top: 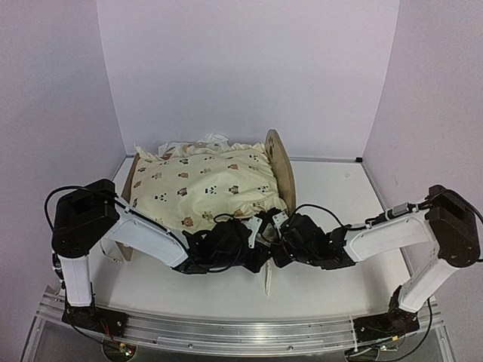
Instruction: Set up the pet bed
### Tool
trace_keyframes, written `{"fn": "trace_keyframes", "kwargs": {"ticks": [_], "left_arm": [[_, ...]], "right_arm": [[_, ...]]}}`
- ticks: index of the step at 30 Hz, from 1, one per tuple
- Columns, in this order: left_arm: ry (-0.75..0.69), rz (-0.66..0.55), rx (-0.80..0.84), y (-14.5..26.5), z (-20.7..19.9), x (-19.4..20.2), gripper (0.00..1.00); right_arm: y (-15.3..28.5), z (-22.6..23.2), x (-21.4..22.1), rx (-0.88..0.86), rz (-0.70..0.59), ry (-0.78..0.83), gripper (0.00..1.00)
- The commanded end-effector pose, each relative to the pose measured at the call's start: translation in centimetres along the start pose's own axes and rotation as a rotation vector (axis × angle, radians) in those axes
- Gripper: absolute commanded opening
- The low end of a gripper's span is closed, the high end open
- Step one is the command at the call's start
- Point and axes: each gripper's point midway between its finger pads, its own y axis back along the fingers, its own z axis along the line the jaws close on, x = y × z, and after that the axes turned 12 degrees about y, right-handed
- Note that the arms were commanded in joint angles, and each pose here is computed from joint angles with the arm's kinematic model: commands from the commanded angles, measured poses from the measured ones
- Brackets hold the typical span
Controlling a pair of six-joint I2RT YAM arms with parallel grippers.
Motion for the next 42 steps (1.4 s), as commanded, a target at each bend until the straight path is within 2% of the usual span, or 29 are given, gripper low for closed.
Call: {"fn": "trace_keyframes", "kwargs": {"ticks": [1, 6, 12, 42], "left_arm": [[-0.025, -0.053, 0.102, 1.5, -3.8, -2.6, 0.2], [-0.019, -0.062, 0.115, 2.0, -4.1, -2.9, 0.27], [-0.009, -0.083, 0.11, 2.8, -3.9, -3.4, 0.3], [0.002, -0.147, -0.018, 5.5, -2.1, -5.3, 0.31]], "right_arm": [[1.3, 1.5, -2.7, -0.092, -0.139, 0.016, 0.0], [1.2, 1.7, -2.8, -0.108, -0.167, 0.018, 0.0], [1.2, 2.4, -2.8, -0.152, -0.21, 0.024, 0.0], [0.7, 3.4, -3.8, -0.187, -0.502, 0.041, 0.0]]}}
